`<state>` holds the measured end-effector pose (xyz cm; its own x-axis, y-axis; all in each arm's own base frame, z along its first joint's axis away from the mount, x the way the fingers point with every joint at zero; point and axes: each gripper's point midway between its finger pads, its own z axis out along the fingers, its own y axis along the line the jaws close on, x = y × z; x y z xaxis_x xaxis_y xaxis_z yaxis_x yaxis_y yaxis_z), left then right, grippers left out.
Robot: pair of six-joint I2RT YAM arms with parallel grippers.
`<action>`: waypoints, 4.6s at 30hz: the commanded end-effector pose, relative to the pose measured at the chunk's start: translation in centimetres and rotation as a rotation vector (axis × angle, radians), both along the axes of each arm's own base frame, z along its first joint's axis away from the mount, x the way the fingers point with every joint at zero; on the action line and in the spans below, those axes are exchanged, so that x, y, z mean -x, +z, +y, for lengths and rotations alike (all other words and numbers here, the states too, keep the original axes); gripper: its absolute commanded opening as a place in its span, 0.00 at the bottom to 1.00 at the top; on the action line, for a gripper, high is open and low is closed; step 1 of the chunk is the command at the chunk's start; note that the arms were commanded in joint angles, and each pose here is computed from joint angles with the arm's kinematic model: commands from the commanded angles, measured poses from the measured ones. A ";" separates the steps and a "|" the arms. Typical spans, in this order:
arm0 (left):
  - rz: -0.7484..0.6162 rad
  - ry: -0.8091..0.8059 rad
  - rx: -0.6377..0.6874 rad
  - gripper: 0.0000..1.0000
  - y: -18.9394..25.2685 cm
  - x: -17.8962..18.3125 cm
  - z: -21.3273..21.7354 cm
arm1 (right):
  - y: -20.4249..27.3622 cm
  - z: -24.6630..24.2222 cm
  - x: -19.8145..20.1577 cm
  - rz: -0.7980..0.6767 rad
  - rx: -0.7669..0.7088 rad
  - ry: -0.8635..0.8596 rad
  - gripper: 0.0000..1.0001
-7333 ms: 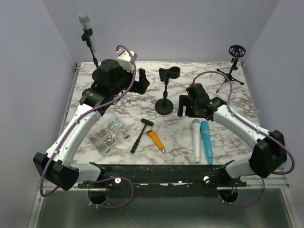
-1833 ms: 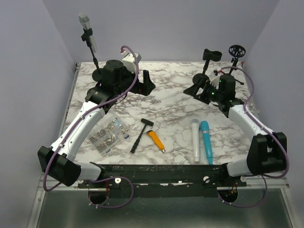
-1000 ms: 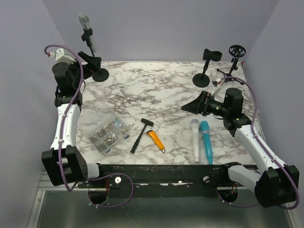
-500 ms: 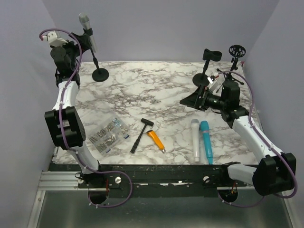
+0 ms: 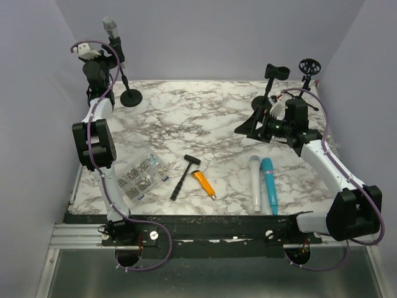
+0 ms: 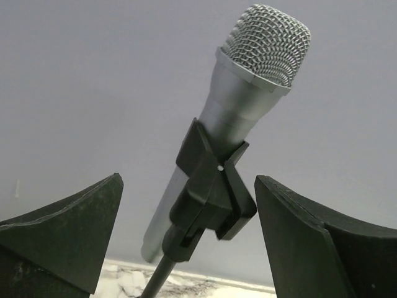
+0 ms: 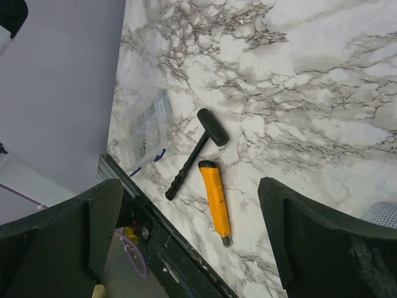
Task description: Remove the microphone from the stand
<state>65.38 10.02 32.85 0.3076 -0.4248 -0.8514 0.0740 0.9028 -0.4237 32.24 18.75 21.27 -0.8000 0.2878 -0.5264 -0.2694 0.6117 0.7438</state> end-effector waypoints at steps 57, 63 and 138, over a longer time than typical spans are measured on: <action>0.034 -0.587 0.116 0.43 0.8 12.9 -36.5 | -0.8 -1.0 2.5 -0.041 0.041 -0.010 1.00; 0.105 -0.631 0.116 0.75 1.1 14.6 -37.1 | 0.1 -1.1 2.5 -0.077 0.043 -0.012 1.00; 0.433 -0.613 -0.012 0.98 2.5 29.0 -22.6 | 16.8 19.1 -17.6 -0.692 0.358 -0.214 0.89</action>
<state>36.95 -11.18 33.57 -0.3519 -0.3888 -0.8515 0.3072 0.8113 -0.4974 49.47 37.25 37.11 -0.2610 0.1596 -0.9521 -0.4204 0.8690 0.2609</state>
